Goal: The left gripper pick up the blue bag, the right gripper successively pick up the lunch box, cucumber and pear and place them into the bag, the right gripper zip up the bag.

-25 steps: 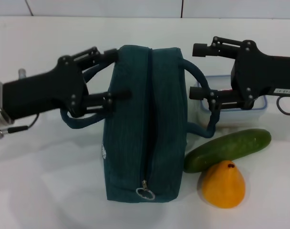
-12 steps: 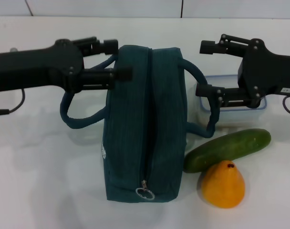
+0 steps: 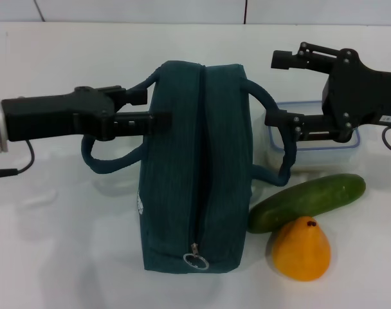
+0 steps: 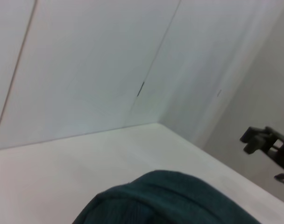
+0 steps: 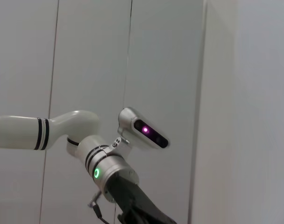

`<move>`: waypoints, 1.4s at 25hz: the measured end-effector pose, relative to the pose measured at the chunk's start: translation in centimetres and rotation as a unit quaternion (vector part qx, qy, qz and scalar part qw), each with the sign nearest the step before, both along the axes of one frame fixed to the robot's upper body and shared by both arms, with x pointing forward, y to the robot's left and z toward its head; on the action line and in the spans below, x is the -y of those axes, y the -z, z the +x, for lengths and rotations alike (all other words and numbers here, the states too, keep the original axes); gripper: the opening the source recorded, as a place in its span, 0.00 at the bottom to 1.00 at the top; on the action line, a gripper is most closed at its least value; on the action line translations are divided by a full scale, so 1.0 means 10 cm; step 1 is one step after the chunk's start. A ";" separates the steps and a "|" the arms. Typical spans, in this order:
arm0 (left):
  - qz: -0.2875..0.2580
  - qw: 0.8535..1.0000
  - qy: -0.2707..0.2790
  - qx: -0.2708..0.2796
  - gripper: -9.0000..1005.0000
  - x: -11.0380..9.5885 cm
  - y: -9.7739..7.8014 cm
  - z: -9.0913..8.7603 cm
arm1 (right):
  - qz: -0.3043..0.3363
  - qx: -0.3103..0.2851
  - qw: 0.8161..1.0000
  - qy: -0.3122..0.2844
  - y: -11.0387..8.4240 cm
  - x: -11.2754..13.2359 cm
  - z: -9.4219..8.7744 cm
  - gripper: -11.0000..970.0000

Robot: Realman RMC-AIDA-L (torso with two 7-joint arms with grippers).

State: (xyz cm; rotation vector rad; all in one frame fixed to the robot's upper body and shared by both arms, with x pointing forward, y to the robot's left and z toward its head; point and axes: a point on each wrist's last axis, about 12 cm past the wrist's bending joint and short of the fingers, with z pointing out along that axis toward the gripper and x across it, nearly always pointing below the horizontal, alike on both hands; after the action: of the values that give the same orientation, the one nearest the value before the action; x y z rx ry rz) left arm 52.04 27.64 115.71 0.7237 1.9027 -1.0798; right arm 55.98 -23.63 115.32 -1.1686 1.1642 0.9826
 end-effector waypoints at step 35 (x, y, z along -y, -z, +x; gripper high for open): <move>0.007 1.000 0.014 -0.012 0.49 0.20 0.20 0.23 | 0.033 -0.008 0.999 0.041 0.21 0.09 -0.11 0.85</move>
State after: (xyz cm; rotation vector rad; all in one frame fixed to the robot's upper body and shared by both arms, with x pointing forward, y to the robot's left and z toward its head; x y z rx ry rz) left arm 54.32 25.60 113.70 0.7502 1.9281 -1.0984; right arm 54.91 -24.55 113.24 -1.0551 1.1741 0.9625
